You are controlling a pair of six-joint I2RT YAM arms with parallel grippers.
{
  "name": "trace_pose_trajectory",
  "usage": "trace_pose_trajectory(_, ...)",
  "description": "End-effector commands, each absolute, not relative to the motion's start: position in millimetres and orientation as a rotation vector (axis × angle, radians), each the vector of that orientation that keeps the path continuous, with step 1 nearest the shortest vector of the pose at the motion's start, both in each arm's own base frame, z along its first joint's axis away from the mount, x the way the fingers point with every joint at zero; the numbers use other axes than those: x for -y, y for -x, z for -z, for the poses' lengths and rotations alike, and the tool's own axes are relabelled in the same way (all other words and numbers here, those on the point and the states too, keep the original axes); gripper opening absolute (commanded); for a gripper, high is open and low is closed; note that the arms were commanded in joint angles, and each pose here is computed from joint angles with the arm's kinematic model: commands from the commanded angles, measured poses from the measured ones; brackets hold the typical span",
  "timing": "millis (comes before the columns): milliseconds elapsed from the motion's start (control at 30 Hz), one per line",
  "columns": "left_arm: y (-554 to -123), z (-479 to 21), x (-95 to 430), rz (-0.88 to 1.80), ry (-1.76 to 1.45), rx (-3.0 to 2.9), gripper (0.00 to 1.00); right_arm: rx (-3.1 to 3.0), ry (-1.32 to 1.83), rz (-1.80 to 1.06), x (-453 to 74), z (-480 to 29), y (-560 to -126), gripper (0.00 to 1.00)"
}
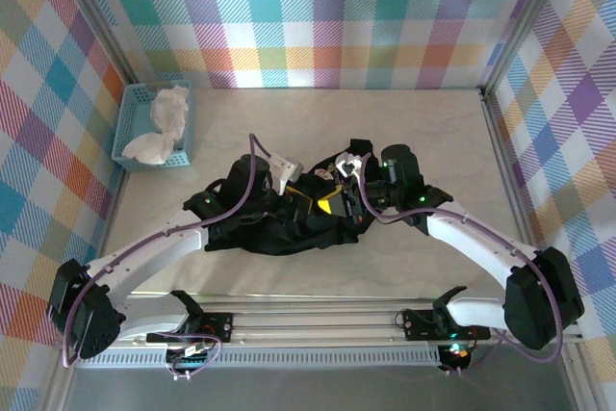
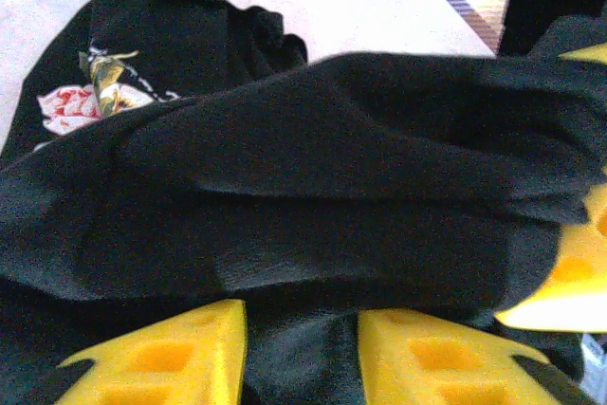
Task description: Fold the inside-out t-shirt
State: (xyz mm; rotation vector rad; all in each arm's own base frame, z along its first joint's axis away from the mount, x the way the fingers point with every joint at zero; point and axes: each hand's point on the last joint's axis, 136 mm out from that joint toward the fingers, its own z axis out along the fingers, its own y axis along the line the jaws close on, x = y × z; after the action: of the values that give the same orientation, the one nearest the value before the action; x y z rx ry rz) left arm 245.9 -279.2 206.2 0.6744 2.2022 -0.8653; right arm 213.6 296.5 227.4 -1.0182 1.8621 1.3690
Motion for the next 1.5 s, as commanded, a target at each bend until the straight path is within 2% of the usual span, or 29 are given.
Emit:
trace_pose_trajectory(0, -247, -218, 283, 0.873, -0.688, -2.177, 0.14, -1.759, 1.082, -1.327, -294, -252, -209, 0.00)
trace_pose_trajectory(33, -246, -220, 282, 0.883, -0.686, -2.175, 0.07, -1.758, 1.092, -1.306, -293, -252, -209, 0.00)
trace_pose_trajectory(100, -245, -226, 281, 0.918, -0.668, -2.154, 0.00, -1.763, 1.100, -1.275, -290, -250, -209, 0.00)
trace_pose_trajectory(400, -230, -279, 275, 1.324, -0.523, -2.002, 0.00, -1.893, 1.019, -1.022, -277, -242, -237, 0.03)
trace_pose_trajectory(500, -226, -286, 273, 1.369, -0.519, -1.995, 0.00, -1.893, 0.999, -1.028, -279, -246, -240, 0.03)
trace_pose_trajectory(567, -226, -286, 272, 1.376, -0.502, -2.001, 0.00, -1.929, 0.963, -0.983, -276, -244, -249, 0.12)
trace_pose_trajectory(667, -225, -290, 273, 1.402, -0.488, -1.992, 0.00, -1.985, 0.901, -0.941, -273, -243, -259, 0.18)
trace_pose_trajectory(700, -226, -290, 273, 1.398, -0.482, -1.992, 0.00, -1.993, 0.889, -0.949, -274, -244, -260, 0.16)
trace_pose_trajectory(800, -237, -281, 266, 1.299, -0.427, -2.028, 0.00, -1.966, 0.887, -1.047, -282, -250, -255, 0.00)
trace_pose_trajectory(867, -247, -266, 253, 1.111, -0.388, -2.088, 0.00, -1.936, 0.891, -1.132, -289, -257, -249, 0.00)
trace_pose_trajectory(933, -247, -254, 247, 0.952, -0.422, -2.119, 0.19, -1.937, 0.873, -1.186, -293, -262, -249, 0.00)
trace_pose_trajectory(1000, -242, -250, 247, 0.907, -0.456, -2.115, 0.36, -1.947, 0.858, -1.206, -294, -264, -250, 0.00)
trace_pose_trajectory(1133, -233, -239, 254, 0.882, -0.525, -2.116, 0.58, -1.953, 0.852, -1.226, -297, -266, -251, 0.00)
trace_pose_trajectory(1233, -234, -225, 256, 0.833, -0.566, -2.155, 0.69, -1.957, 0.848, -1.229, -297, -266, -252, 0.00)
trace_pose_trajectory(1467, -236, -204, 267, 0.775, -0.648, -2.198, 0.79, -1.972, 0.835, -1.201, -295, -267, -254, 0.00)
